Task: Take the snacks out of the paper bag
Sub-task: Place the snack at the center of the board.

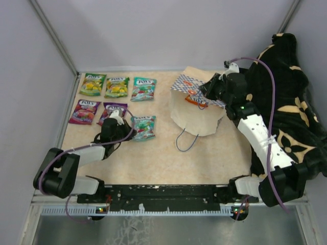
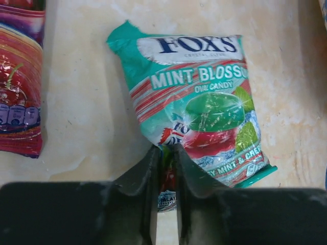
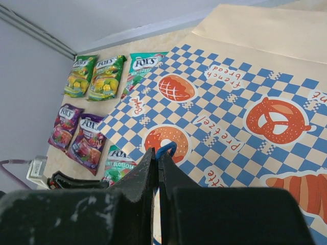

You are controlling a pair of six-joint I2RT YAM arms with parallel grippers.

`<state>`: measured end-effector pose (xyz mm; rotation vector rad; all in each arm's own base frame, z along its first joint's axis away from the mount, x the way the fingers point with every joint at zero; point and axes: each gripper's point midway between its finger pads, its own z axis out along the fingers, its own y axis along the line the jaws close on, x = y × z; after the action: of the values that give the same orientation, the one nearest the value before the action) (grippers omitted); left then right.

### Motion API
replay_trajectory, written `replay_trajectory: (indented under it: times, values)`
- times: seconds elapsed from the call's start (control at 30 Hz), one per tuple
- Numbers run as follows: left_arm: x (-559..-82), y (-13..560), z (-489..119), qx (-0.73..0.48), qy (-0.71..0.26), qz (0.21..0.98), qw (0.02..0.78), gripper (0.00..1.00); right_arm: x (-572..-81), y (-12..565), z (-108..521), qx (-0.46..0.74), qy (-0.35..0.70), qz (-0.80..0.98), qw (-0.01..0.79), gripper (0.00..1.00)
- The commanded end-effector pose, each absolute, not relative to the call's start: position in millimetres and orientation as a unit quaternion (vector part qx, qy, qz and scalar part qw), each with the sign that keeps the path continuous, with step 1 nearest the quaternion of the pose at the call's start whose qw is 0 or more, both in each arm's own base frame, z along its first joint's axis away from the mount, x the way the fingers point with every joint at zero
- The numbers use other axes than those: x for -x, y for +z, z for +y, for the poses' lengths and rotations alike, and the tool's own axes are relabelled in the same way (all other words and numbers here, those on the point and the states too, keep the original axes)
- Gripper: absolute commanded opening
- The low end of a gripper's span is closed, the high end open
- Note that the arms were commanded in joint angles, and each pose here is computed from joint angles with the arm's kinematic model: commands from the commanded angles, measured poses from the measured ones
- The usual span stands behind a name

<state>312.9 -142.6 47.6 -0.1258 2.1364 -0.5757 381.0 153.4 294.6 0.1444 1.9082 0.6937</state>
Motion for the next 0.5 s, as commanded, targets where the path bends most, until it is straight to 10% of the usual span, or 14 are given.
replay_trajectory:
  times: [0.0, 0.1, 0.47]
  values:
    - [-326.8, 54.0, -144.4, 0.027, -0.235, 0.864, 0.445, 0.42, -389.8, 324.5, 149.6, -0.051, 0.288, 0.774, 0.562, 0.02]
    - [-327.6, 73.3, -154.4, -0.033, -0.23, 0.868, 0.44, 0.99, -390.0, 326.7, 149.2, -0.048, 0.286, 0.773, 0.564, 0.02]
    - [-340.7, 137.0, -181.5, -0.078, -0.162, 0.849, 0.496, 0.97, -396.5, 314.4, 158.8, -0.049, 0.306, 0.777, 0.547, 0.01]
